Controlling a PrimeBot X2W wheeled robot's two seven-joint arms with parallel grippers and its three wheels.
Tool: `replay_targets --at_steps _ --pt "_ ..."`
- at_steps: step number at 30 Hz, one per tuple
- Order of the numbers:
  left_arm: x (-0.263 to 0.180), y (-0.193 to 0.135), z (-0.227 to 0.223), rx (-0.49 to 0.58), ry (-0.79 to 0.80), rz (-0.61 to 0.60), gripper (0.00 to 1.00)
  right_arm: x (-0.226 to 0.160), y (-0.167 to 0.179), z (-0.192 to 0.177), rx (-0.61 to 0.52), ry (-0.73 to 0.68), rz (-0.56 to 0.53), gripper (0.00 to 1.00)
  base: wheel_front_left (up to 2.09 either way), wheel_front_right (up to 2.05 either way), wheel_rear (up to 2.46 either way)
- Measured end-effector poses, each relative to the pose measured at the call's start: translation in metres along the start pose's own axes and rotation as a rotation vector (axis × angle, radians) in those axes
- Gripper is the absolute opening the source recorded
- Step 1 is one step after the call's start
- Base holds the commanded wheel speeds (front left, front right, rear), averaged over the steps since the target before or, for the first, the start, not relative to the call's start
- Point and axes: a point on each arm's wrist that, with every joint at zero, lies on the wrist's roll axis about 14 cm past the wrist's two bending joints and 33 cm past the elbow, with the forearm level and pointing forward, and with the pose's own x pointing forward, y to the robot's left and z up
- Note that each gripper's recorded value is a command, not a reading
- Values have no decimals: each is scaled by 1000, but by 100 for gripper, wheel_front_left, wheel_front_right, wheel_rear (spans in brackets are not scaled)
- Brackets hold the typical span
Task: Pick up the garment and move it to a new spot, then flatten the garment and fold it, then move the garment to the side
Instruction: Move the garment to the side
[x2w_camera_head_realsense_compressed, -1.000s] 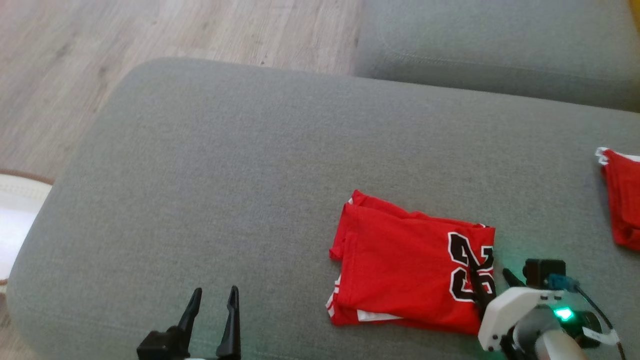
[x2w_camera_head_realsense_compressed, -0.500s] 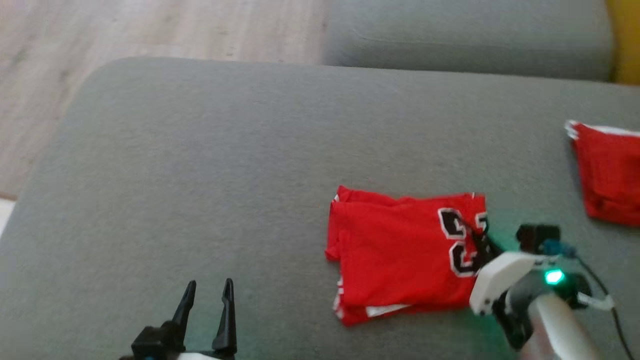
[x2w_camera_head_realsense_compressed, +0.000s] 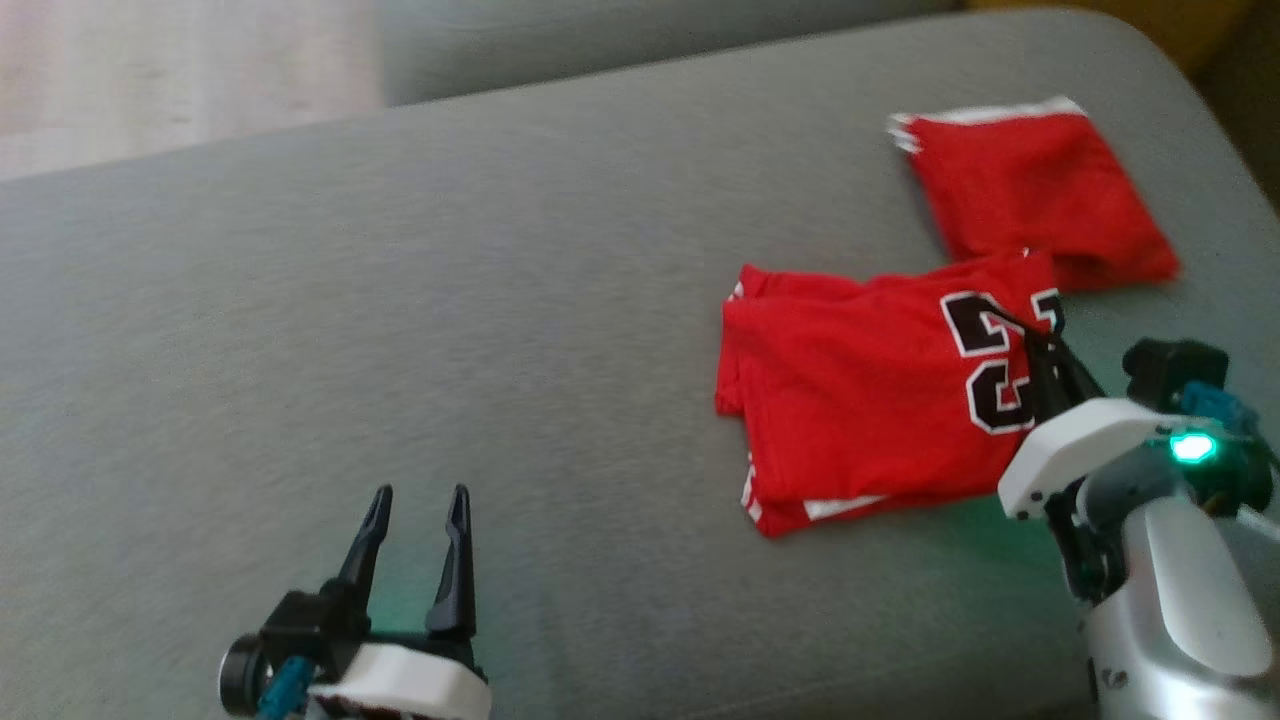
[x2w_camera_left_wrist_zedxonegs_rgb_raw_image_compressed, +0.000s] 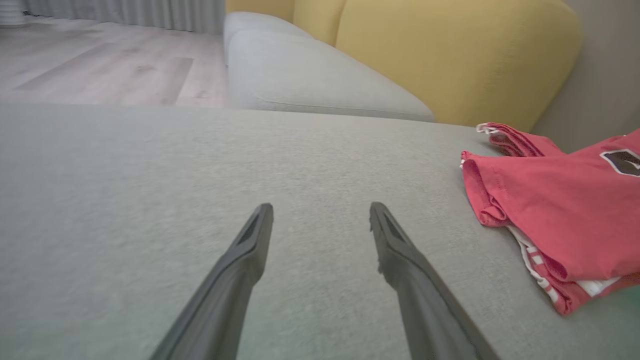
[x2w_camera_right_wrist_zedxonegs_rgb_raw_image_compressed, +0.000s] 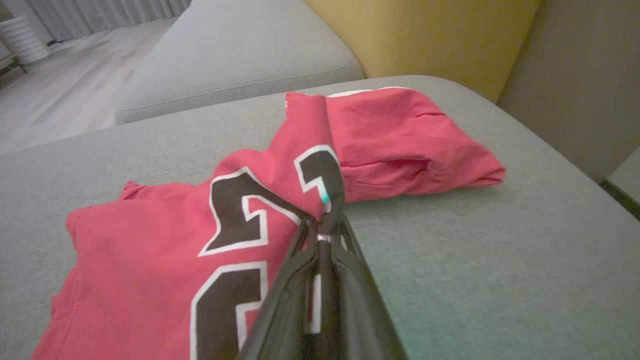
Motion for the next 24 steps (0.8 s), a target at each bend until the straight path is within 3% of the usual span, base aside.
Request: replay_targets --at_steps 10,24 --pt "42 -40 -13 1 45 -150 100 -19 -52 -8 13 17 -140 0 0 0 0" --pt "24 -19 -1 6 9 -72 100 9 -4 68 -32 -132 -6 0 0 0 0"
